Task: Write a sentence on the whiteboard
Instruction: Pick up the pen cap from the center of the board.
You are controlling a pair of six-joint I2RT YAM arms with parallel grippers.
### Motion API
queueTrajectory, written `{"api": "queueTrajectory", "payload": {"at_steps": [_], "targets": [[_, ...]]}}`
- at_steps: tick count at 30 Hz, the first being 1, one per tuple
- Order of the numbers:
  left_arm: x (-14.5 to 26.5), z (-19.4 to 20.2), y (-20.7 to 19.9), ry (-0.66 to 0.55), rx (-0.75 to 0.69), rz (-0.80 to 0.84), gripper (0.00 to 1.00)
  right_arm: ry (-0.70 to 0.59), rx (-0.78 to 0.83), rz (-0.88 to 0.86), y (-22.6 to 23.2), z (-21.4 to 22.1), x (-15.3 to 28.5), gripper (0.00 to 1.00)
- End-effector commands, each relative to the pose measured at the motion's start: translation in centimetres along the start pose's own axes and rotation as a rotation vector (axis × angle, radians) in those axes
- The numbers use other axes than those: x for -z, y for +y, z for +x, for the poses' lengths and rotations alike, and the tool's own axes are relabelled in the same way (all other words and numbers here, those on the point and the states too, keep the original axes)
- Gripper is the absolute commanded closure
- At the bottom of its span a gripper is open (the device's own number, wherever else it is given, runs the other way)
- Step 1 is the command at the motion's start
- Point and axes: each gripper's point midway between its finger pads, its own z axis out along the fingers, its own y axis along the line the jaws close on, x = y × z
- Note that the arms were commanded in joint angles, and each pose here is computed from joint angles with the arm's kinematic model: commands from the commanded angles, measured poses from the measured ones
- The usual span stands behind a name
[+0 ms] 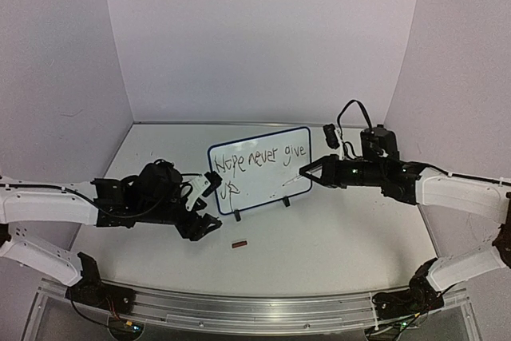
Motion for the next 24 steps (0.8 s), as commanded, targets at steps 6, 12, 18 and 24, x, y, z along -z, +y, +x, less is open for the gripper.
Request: {"api": "queueTrajectory", "payload": {"at_steps": [6, 12, 18, 24], "targets": [[-5.0, -0.2, -2.0, 0.007, -0.024, 0.078, 0.53, -0.039, -0.039, 0.04, -0.3, 0.0, 1.6, 1.0], [-7.2, 0.0, -2.5, 0.017, -0.053, 0.1, 0.61, -0.051, -0.046, 0.055, -0.6, 0.0, 1.7, 1.0], [-9.3, 1.1, -3.4, 0.071, -0.1, 0.107, 0.65, -0.065, -0.054, 0.072, -0.9, -0.1, 1.9, 1.0], [-10.4, 2.3, -3.3, 0.11, -0.119, 0.088, 0.68, -0.083, -0.06, 0.094, -1.4, 0.0, 2.3, 1.0]]}}
